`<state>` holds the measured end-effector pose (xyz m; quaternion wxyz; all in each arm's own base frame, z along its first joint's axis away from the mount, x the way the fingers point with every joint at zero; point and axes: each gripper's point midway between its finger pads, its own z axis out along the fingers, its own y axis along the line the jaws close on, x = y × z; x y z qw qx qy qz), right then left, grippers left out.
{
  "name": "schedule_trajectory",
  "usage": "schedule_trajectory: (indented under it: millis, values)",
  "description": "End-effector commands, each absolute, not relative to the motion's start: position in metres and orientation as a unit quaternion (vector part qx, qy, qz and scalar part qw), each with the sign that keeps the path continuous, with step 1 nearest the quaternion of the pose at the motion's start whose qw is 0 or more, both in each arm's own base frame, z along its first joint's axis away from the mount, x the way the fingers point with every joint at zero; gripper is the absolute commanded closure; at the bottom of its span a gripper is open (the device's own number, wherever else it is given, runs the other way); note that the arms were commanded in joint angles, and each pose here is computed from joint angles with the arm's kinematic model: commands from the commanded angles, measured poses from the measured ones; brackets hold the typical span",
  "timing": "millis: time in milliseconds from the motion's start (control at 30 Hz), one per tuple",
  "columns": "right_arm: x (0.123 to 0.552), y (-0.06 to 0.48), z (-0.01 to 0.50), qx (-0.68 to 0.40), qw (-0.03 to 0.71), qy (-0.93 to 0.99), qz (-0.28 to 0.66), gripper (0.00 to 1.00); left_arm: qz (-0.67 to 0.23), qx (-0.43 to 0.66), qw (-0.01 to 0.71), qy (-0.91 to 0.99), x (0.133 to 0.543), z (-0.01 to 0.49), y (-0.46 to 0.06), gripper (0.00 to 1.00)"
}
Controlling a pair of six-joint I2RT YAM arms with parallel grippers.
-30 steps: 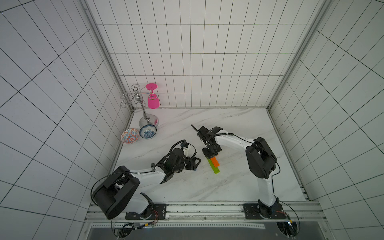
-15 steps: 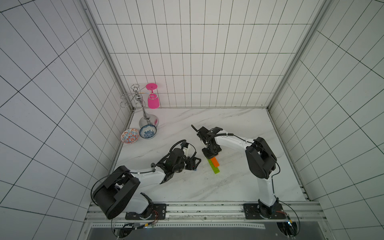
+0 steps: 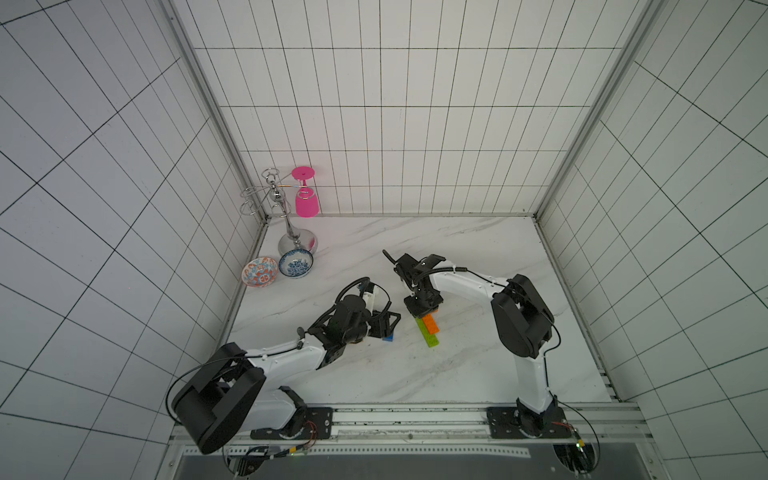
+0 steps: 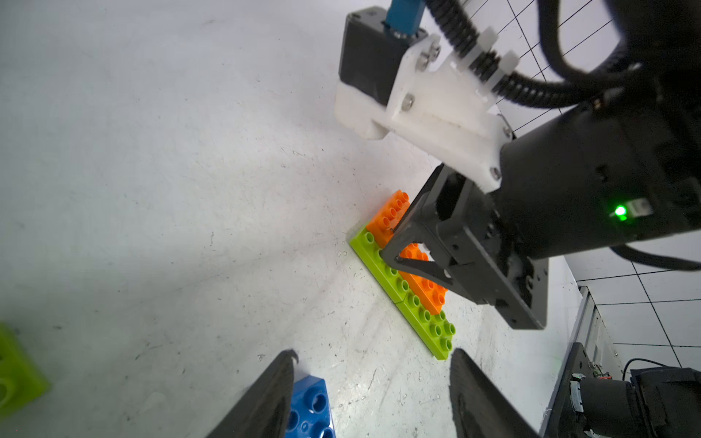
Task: Assemble a small pinwheel with lego
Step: Assemble the lego brick with the lego brick, then pick up the lego brick from the center of the board.
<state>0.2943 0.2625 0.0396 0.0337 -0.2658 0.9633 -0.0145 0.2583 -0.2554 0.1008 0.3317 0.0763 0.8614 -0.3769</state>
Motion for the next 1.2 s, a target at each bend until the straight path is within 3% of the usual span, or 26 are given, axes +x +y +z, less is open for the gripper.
schedule_trajectory:
  millis: [0, 400, 667, 967, 1167]
  values:
    - [0.293, 0.257, 0.054, -0.263, 0.038, 0.964, -0.019, 0.70, -0.366, 0.078, 0.354, 0.857, 0.266, 0.117, -0.253, 0.33]
    - [0.296, 0.263, 0.092, -0.265, 0.089, 0.960, 0.002, 0.65, -0.344, 0.060, 0.364, 0.863, 0.273, 0.122, -0.233, 0.33]
    - [0.279, 0.322, 0.116, -0.294, 0.155, 0.938, 0.095, 0.66, -0.235, -0.006, 0.352, 0.906, 0.262, 0.103, -0.170, 0.40]
    - [0.234, 0.402, 0.094, -0.474, 0.129, 0.852, 0.179, 0.76, -0.264, -0.140, 0.371, 0.879, 0.244, 0.094, -0.097, 0.41]
    - [0.208, 0.426, 0.086, -0.584, 0.119, 0.777, 0.202, 0.76, -0.272, -0.229, 0.382, 0.853, 0.243, 0.091, -0.065, 0.41]
